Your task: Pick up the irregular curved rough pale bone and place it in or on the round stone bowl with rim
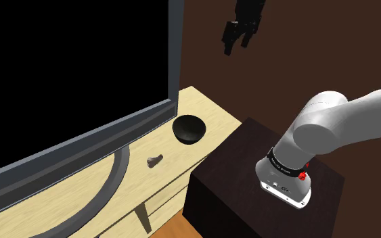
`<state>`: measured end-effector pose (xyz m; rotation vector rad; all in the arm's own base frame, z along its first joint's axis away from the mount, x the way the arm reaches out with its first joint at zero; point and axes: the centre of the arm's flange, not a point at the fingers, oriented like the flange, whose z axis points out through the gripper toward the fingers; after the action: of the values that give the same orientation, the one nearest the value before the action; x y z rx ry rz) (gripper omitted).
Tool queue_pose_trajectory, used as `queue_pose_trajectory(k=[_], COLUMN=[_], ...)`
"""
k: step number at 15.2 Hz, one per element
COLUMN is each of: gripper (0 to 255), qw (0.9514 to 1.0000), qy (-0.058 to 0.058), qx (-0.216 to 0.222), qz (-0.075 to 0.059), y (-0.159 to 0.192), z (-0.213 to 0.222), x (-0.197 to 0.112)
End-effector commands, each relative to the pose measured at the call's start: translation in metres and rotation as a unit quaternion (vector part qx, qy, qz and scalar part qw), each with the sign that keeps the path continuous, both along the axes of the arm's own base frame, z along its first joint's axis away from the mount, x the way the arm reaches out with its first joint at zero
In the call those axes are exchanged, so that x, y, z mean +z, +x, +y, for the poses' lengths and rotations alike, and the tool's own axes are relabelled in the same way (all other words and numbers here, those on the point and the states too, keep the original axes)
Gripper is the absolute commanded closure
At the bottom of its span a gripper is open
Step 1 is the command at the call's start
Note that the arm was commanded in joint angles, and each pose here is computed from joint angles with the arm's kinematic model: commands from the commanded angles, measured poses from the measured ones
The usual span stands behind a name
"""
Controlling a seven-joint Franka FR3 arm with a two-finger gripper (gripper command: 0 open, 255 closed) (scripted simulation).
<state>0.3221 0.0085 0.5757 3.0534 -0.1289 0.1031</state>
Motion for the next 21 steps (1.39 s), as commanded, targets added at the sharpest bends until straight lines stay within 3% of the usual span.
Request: queue_pose_trajectory(k=[1, 11, 21], gripper=[0, 0, 0], qw=[1.0000, 0.9970, 0.9880], qy=[0.000, 0.010, 0.020], qx=[0.000, 0.067, 0.134], qz=[0.000, 0.037, 0.073], y=[0.000, 0.061, 0.106], z=[0.000, 0.067, 0.144], x=[0.000, -0.098, -0.198])
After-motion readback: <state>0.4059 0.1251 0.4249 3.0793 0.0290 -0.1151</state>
